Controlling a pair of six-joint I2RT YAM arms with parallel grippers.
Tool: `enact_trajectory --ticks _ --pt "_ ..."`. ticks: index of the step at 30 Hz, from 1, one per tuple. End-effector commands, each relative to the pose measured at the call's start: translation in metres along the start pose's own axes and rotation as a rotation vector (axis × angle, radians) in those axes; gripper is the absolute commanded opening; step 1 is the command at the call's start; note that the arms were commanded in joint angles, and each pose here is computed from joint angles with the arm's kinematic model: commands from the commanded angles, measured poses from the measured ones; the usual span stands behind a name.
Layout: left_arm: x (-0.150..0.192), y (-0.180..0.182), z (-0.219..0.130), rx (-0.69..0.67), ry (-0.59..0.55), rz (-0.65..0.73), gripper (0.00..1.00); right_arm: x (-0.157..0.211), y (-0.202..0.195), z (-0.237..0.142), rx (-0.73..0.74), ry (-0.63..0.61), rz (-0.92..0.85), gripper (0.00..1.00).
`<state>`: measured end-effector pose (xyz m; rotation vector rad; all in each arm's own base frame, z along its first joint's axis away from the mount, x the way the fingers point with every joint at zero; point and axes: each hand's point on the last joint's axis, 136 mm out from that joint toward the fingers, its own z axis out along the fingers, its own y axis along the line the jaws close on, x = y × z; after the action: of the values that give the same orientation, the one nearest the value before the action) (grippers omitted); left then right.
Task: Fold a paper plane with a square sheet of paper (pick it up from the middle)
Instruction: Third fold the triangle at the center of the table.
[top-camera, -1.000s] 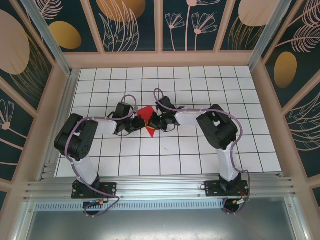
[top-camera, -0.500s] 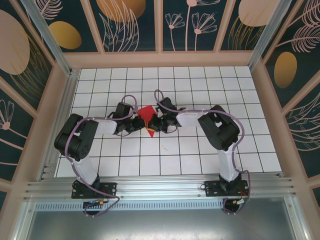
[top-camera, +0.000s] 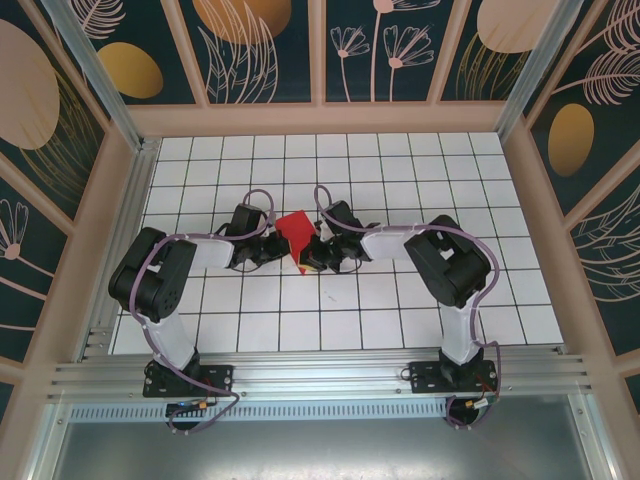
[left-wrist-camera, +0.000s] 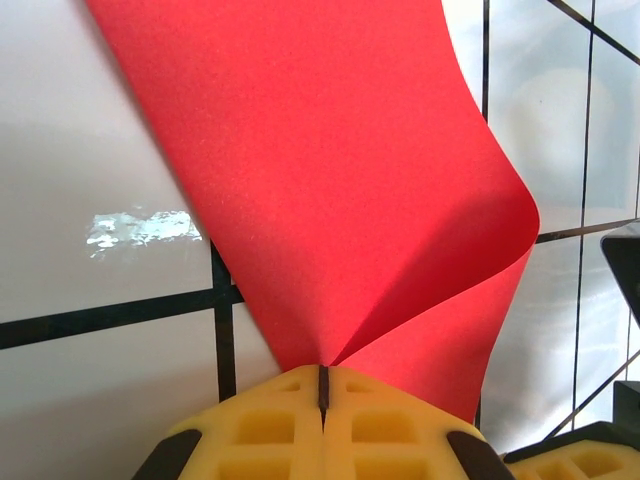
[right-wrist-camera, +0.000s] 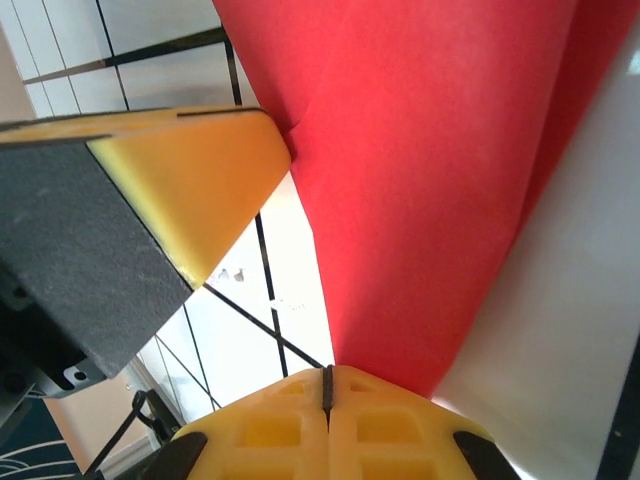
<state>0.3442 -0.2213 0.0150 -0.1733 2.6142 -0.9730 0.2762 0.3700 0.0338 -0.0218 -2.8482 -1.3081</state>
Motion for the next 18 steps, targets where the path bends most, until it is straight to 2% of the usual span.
enact_trajectory --ticks 1,18 --pt "-0.001 0.015 0.003 -0.062 0.002 -0.002 0.00 0.001 0.012 -0.006 -0.057 0.004 -0.056 0.04" --pt "0.000 0.015 0.005 -0.057 0.008 -0.004 0.00 0.004 -0.018 0.007 0.039 0.027 -0.020 0.04"
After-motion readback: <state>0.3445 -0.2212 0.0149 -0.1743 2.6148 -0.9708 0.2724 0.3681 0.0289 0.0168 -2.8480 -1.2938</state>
